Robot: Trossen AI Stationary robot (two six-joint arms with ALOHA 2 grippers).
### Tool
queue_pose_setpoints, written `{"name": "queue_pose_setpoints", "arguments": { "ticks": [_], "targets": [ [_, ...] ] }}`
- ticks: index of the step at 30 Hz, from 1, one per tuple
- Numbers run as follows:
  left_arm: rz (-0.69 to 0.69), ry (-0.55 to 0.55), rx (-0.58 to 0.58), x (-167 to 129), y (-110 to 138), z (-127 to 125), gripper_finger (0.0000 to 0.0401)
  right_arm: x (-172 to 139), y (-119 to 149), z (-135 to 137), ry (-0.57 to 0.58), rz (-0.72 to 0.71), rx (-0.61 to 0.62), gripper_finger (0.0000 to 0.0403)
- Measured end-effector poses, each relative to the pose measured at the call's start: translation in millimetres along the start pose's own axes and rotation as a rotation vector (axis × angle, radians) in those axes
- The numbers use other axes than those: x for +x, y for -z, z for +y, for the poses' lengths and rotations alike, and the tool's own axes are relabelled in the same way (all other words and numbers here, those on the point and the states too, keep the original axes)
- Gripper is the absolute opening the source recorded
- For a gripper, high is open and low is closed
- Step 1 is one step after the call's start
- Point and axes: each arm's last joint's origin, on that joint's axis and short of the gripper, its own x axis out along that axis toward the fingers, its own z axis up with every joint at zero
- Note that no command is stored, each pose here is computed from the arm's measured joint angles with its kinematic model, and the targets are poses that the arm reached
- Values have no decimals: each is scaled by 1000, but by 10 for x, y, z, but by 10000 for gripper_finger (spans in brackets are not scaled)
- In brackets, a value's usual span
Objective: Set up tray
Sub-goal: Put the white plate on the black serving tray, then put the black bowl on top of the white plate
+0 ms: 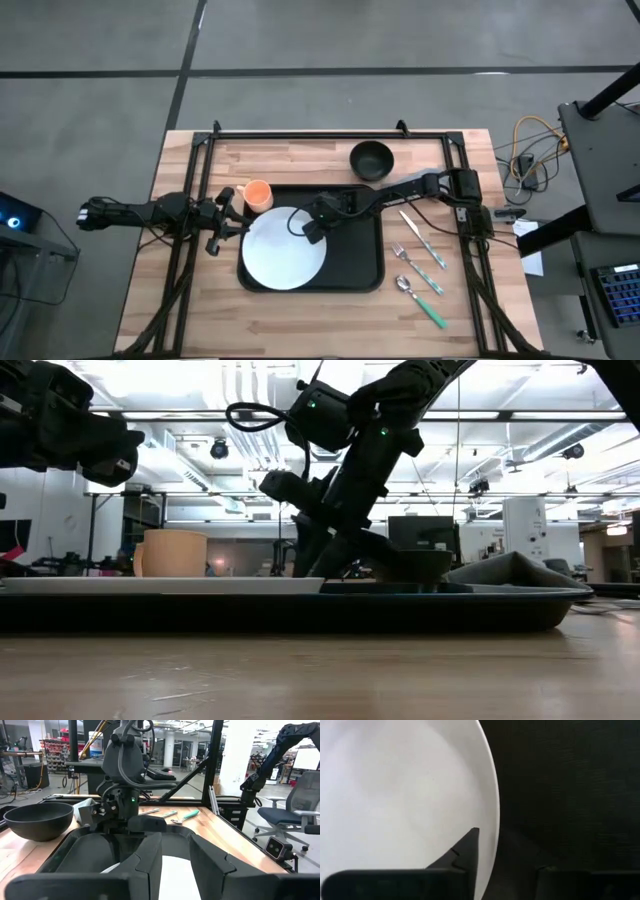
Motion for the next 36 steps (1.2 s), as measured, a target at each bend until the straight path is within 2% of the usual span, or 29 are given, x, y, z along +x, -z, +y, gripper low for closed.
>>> {"name": "queue_pose_setpoints", "arguments": {
  "ticks": [8, 14, 24, 31, 36],
  "targets": [
    [0, 0, 0, 0, 0, 0, 80, -17, -19, 25, -9, -6, -6, 144],
    [0, 0, 0, 0, 0, 0, 80, -162, -107, 107, -34, -28, -27, 169],
    [0, 0, 0, 0, 0, 0, 80, -418, -264, 189, -1, 20, -90, 167],
    [0, 0, 0, 0, 0, 0, 80, -569, -406, -43, 88, 96, -111, 173],
    [0, 0, 0, 0, 0, 0, 80, -748, -559, -143, 78, 64, -171, 178]
  ]
}}
